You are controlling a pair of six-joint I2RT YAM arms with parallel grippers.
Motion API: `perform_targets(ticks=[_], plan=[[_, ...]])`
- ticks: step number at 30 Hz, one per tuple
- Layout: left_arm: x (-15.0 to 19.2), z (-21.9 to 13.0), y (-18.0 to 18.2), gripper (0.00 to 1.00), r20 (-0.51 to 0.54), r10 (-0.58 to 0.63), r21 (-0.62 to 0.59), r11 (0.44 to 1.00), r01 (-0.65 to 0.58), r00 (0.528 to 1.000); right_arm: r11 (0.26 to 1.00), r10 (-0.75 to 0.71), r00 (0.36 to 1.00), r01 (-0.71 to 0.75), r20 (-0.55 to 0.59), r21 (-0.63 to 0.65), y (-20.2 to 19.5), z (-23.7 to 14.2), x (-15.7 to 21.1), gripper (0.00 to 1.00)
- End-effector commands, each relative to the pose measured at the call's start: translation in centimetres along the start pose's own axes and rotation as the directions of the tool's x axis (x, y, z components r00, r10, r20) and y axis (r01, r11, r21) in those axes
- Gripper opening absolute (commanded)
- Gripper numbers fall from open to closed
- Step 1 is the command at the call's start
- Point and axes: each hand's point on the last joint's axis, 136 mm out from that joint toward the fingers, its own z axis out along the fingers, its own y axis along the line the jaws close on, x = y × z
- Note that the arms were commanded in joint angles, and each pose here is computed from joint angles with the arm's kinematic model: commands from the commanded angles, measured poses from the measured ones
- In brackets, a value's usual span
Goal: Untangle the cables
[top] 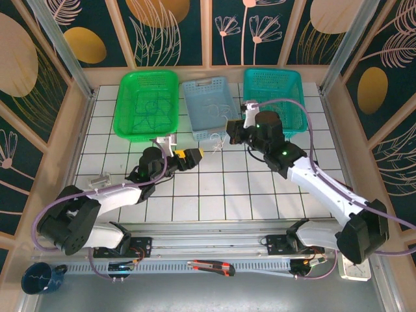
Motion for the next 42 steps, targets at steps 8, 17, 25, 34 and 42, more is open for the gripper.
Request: perform_targets(ticks=[8, 17, 25, 34, 42], plan=[[-3.6, -0.6, -5.1, 0.94, 0.021, -0.46, 0.293, 0.852, 0.434, 0.888, 0.988, 0.132, 0.977, -0.116, 0.169, -0.102, 2.1, -2.8, -5.1, 0.0], [-3.2, -0.2, -5.7, 0.86, -0.088, -0.635, 0.344, 0.703, 0.622, 0.767, 0.976, 0.201, 0.945, -0.171, 0.257, -0.131, 2.2, -3.2, -6.9, 0.0], [-3.1, 1.0, -7.3, 0.86, -0.162, -0.69, 0.41, 0.603, 0.684, 0.706, 0.967, 0.235, 0.931, -0.194, 0.279, -0.165, 2.6, -2.7, -7.7, 0.0], [-4.5, 1.9, -8.5, 0.8, -0.164, -0.704, 0.472, 0.56, 0.681, 0.691, 0.955, 0.264, 0.933, -0.217, 0.244, -0.204, 3.4, -1.8, -6.7, 0.0], [-5.2, 1.8, -8.8, 0.49, -0.159, -0.71, 0.503, 0.539, 0.675, 0.686, 0.951, 0.272, 0.933, -0.224, 0.234, -0.215, 3.5, -2.0, -6.2, 0.0]])
